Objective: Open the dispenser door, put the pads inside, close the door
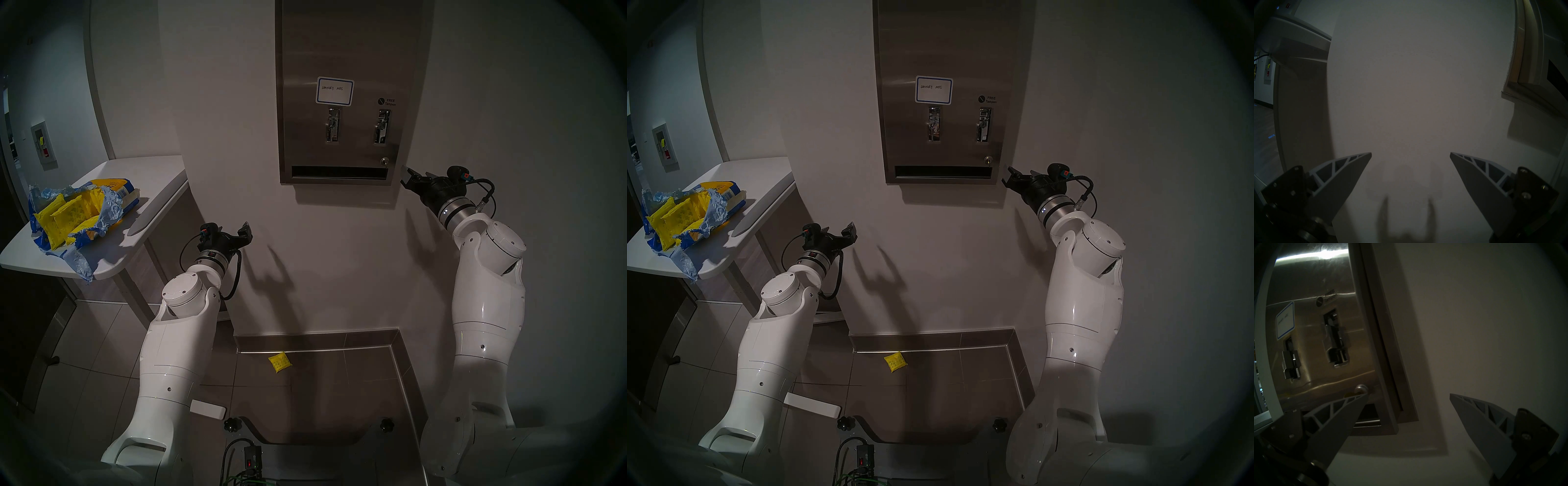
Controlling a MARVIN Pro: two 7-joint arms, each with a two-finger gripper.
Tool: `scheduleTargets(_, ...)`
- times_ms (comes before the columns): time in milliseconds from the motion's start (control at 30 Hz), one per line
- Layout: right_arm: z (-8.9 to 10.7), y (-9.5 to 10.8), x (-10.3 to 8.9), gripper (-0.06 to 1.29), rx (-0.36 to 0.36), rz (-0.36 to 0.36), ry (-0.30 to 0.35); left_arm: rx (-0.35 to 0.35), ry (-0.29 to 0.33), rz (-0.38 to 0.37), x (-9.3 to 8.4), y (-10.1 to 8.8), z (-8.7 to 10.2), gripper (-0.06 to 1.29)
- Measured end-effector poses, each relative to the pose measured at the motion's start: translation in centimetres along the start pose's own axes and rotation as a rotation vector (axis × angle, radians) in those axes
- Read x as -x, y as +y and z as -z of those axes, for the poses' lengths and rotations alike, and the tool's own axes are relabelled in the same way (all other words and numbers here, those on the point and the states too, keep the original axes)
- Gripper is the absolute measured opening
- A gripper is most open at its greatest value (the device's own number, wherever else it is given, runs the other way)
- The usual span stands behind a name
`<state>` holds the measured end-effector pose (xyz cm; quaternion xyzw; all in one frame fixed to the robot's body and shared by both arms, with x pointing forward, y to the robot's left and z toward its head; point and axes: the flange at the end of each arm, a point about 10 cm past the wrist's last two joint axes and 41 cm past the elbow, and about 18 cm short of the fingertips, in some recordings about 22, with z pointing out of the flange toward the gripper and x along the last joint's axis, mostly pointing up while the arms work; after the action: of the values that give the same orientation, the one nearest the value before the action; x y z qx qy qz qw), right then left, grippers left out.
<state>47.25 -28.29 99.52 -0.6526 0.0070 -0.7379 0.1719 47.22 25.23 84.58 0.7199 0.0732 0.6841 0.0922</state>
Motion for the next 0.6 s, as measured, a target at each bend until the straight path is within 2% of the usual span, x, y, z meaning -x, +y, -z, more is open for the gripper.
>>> scheduleTargets(200,0.6,-1.7,-0.6,1.25,-0.036,0.012,0.003,0.0,0.0,0.0,0.0,0.0,0.0,1.26)
scheduleTargets(433,0.9,-5.0,-1.4,1.25,-0.102,0.039,0.007,-0.001,-0.001,0.0,0.0,-0.1,0.0,1.26)
scheduleTargets(600,1.3,-6.7,-1.1,1.25,-0.125,0.064,-0.006,-0.001,-0.001,0.0,0.0,-0.1,0.0,1.26)
